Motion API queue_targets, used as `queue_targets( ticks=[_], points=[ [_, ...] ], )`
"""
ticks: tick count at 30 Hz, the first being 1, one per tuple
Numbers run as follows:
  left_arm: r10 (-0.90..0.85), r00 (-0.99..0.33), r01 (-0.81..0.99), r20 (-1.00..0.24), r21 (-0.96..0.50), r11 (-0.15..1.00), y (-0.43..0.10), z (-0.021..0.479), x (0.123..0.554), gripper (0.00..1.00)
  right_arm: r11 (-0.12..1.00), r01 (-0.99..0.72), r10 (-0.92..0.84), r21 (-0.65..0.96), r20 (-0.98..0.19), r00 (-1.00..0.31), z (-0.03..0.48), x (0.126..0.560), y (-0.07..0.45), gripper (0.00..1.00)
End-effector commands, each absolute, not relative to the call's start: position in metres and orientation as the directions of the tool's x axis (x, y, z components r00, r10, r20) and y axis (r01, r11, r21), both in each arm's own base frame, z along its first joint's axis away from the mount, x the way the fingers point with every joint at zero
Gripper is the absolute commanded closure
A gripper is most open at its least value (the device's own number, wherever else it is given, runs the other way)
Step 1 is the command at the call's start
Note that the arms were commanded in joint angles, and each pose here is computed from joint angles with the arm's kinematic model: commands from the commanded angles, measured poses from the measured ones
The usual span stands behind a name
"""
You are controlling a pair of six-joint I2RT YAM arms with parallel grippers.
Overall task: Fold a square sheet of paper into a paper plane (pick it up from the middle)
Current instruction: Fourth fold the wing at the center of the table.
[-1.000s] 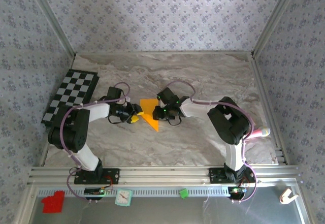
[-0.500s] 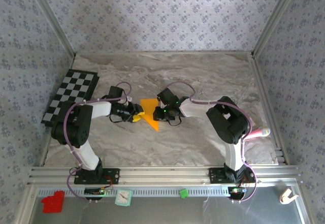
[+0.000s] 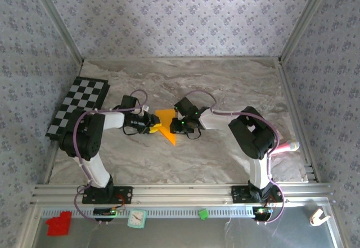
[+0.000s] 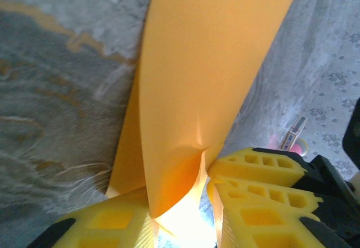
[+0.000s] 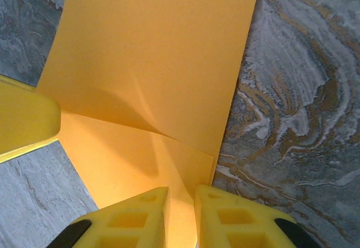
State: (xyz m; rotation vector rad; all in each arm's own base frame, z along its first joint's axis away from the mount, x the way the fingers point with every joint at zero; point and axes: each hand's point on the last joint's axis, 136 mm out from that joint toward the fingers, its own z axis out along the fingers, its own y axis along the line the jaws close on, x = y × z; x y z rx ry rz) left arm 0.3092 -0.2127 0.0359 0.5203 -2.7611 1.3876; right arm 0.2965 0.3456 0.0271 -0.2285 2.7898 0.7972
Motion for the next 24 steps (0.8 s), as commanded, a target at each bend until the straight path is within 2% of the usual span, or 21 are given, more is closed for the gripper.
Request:
queue_targets(
  ticks=[1,8,13,20,24],
  points=[
    [-0.241,-0.966,-0.208,0.091,-0.830,0.518,-0.219,0.046,0.318,0.71,0.856,-0.199,-0.093,0.477,-0.236,-0.967,0.019,0.292,0.335,0.80],
    [-0.209,-0.976,-0.161,0.058,-0.840,0.518,-0.219,0.042,0.318,0.75,0.844,-0.219,-0.101,0.490,-0.257,-0.961,0.025,0.294,0.335,0.80],
    [-0.205,-0.977,-0.156,0.054,-0.839,0.521,-0.219,0.039,0.318,0.83,0.832,-0.238,-0.097,0.500,-0.291,-0.952,0.039,0.297,0.336,0.78],
    [-0.266,-0.964,-0.174,0.033,-0.831,0.528,-0.214,0.047,0.322,0.92,0.849,-0.326,-0.142,0.415,-0.416,-0.898,0.067,0.302,0.320,0.68],
    [-0.364,-0.931,-0.233,0.016,-0.795,0.561,-0.204,0.051,0.325,0.93,0.891,-0.327,-0.155,0.314,-0.466,-0.871,0.073,0.301,0.301,0.62]
  ],
)
